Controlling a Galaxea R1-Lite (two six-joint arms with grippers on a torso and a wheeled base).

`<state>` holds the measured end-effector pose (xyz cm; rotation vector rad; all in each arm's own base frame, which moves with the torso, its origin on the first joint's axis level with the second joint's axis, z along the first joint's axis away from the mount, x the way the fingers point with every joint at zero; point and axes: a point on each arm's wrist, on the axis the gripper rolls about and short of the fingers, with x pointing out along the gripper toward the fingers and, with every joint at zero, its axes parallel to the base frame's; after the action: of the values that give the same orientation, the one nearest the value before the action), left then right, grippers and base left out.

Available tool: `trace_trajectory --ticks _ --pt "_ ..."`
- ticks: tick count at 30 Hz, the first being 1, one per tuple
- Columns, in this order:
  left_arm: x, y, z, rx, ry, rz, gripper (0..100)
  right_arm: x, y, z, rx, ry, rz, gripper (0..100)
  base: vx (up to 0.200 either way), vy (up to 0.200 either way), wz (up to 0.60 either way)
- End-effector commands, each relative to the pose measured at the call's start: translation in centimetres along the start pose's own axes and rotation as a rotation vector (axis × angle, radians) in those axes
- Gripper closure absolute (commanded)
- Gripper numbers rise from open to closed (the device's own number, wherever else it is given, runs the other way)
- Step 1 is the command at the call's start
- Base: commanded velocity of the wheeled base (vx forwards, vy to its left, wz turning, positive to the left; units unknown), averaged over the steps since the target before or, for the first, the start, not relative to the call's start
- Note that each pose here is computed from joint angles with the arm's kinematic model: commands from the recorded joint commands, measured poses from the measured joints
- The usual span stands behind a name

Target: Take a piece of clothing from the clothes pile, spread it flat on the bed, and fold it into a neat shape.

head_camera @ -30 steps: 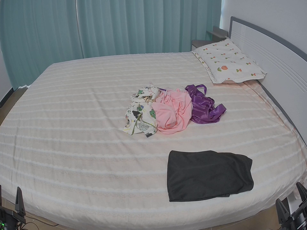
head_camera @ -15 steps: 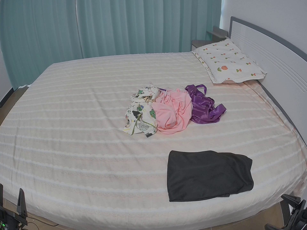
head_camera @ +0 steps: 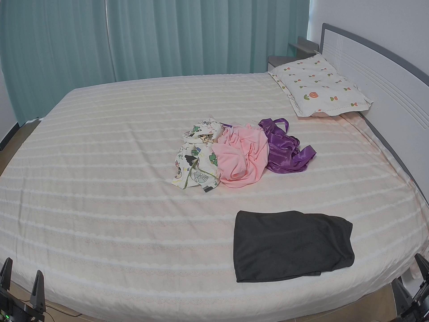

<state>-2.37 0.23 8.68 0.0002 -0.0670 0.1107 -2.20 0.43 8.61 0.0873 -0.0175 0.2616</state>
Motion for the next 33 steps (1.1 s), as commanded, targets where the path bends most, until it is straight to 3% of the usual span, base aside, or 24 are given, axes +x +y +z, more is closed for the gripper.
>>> trace_trajectory --ticks 1,4,6,11,33 --pt "0.06 -0.14 -0.53 -0.007 0.015 -0.062 0 -0.15 -0.12 -0.44 -0.032 -0.035 -0.125 0 0.0 0.0 0.0" --pt "0.0 -0.42 -1.25 0.027 0.089 -0.192 0 -0.2 -0.38 -0.6 -0.123 -0.014 -0.236 0 0.0 0.0 0.0" --pt "0.03 -0.41 -1.1 0.03 0.072 -0.187 0 -0.22 -0.53 -1.08 -0.132 0.035 -0.288 0 0.0 0.0 0.0" --pt "0.02 -0.4 -1.14 0.004 0.076 -0.178 0 -0.22 -0.5 -0.97 -0.082 0.021 -0.277 0 0.0 0.0 0.0" --pt "0.03 -0.33 -1.08 -0.015 0.071 -0.146 0 -0.23 -0.56 -0.98 -0.057 0.01 -0.297 0 0.0 0.0 0.0"
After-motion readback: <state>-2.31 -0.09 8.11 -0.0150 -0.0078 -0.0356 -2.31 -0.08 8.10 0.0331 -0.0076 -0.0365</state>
